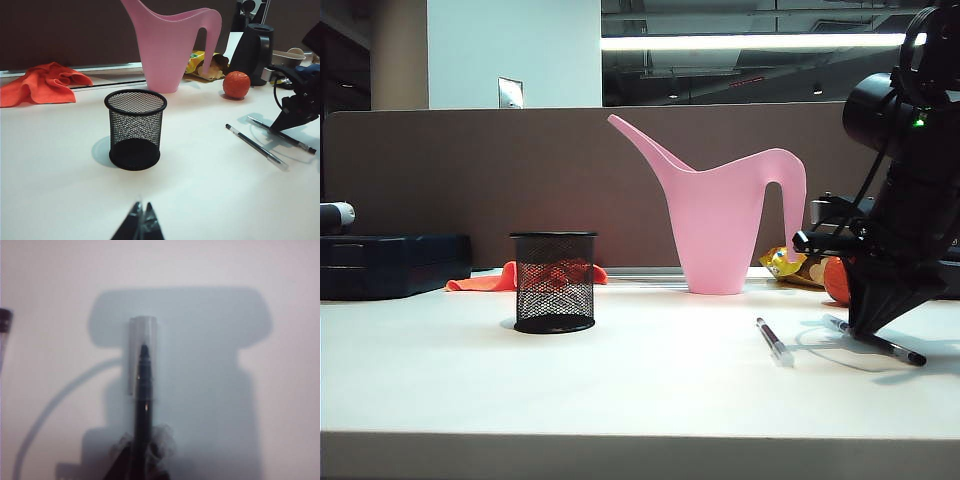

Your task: Pick up a few water-based pens and put them in the pen basket.

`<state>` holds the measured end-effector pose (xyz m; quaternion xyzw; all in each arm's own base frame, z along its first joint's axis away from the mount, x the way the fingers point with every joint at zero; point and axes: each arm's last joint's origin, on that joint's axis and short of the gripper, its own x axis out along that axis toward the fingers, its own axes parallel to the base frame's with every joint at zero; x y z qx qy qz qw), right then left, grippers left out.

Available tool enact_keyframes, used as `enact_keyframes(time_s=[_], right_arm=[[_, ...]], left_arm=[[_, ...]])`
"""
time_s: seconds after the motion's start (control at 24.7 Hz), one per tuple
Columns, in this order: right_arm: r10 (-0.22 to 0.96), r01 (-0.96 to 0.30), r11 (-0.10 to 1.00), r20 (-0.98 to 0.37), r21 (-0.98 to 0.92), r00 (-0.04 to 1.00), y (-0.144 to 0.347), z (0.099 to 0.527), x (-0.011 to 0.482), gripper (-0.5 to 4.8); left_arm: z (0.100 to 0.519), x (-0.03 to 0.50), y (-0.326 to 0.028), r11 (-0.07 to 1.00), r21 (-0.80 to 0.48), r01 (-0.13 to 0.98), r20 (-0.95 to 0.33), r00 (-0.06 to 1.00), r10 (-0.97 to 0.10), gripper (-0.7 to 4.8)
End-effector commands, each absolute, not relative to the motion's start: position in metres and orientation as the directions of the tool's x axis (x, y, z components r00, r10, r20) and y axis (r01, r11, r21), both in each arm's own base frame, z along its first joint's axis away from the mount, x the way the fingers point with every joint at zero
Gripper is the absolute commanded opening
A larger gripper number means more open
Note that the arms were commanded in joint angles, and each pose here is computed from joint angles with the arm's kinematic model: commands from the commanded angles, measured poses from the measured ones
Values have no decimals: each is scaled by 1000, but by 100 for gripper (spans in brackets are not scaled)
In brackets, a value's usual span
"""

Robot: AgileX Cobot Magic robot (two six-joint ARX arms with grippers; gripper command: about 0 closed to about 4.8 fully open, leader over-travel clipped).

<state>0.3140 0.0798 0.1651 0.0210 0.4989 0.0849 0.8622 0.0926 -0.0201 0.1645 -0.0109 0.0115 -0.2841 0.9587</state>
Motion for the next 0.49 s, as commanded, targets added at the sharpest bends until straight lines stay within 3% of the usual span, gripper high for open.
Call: enact_keyframes(time_s=[0.04, 0.2, 0.49], right_arm=[[197, -139, 979, -881, 151, 430, 81, 162, 310, -7], [318, -200, 946, -841, 254, 437, 86, 179, 317, -7], [410, -287, 911, -721, 295, 559, 90, 222, 320, -7]], left_arm=[[166, 92, -20, 836, -21, 548, -9, 836, -549, -4], [166, 92, -20, 836, -21, 548, -9, 836, -549, -4], [166, 92, -20, 836, -21, 548, -9, 836, -549, -4]])
